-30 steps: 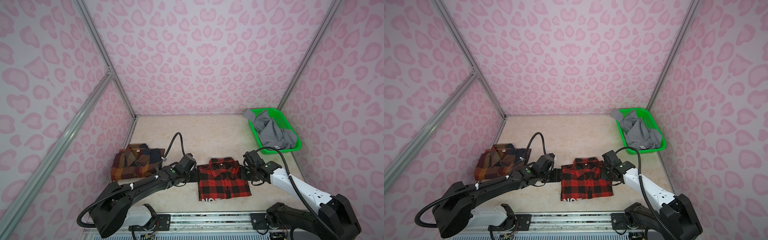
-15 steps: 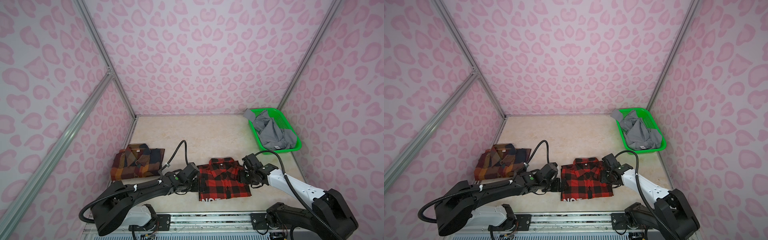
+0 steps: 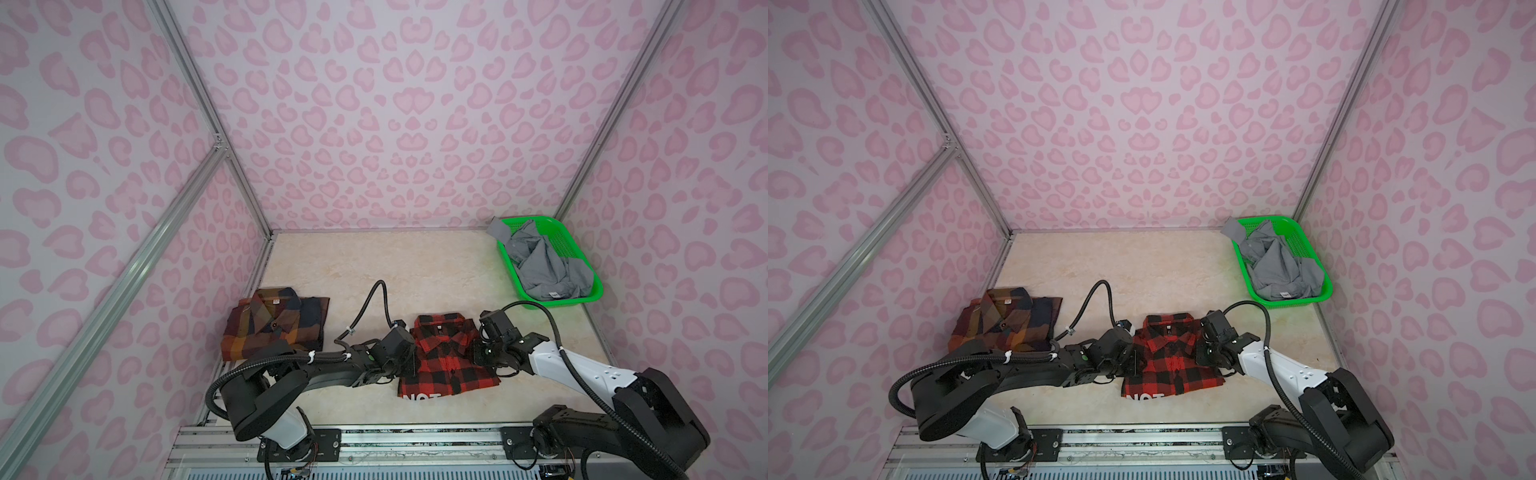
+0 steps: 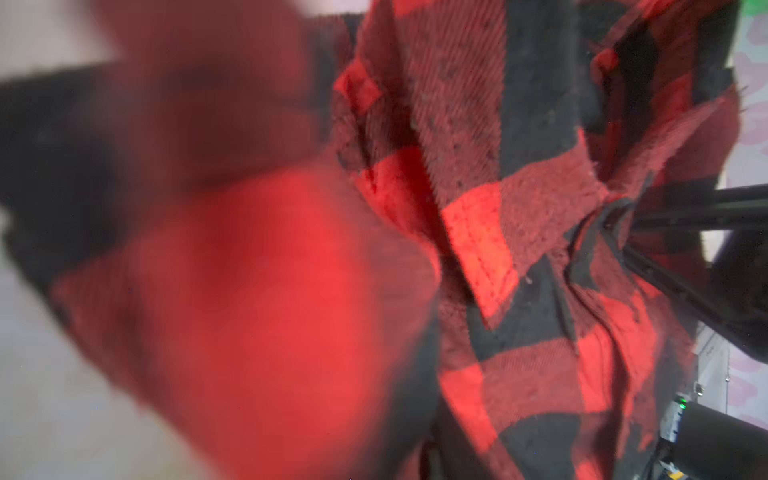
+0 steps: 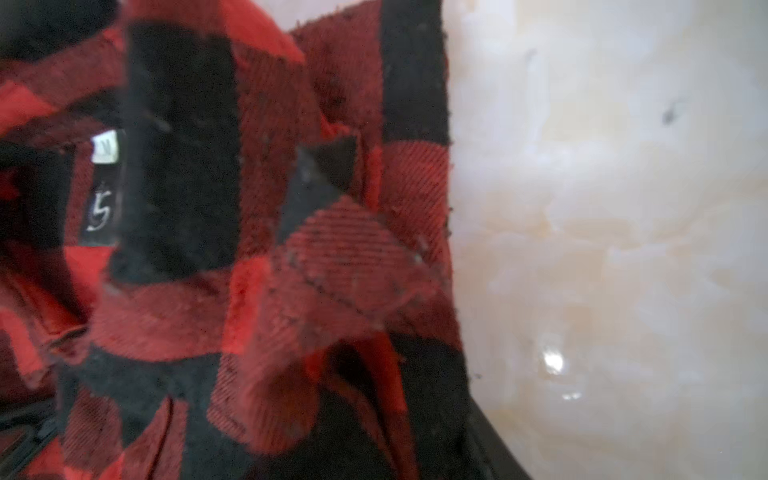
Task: Fold and stack the long sleeve shirts
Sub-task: 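Grasp the folded red check shirt's sides with both grippers, then carry the shirt with both grippers onto the folded plaid shirt and release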
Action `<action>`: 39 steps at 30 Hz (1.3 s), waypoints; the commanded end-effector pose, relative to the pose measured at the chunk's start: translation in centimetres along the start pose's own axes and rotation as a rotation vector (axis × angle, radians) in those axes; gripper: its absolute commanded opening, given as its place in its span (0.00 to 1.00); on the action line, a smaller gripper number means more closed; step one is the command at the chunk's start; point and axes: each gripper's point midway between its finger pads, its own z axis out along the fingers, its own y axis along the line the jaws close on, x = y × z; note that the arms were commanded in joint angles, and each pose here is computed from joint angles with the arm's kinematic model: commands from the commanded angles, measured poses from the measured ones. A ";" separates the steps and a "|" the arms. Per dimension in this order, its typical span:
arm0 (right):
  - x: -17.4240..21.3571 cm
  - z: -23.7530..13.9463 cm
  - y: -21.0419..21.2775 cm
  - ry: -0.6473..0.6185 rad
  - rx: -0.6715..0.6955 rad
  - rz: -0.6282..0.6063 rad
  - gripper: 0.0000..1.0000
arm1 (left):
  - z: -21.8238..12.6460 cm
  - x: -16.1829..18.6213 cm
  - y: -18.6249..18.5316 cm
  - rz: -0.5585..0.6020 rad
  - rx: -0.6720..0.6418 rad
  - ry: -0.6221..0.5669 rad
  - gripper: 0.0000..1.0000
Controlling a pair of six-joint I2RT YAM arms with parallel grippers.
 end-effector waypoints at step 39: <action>-5.4 -1.5 51.1 -0.153 -0.615 -0.435 0.00 | -38.3 -16.9 25.9 -0.485 -0.904 -0.737 0.04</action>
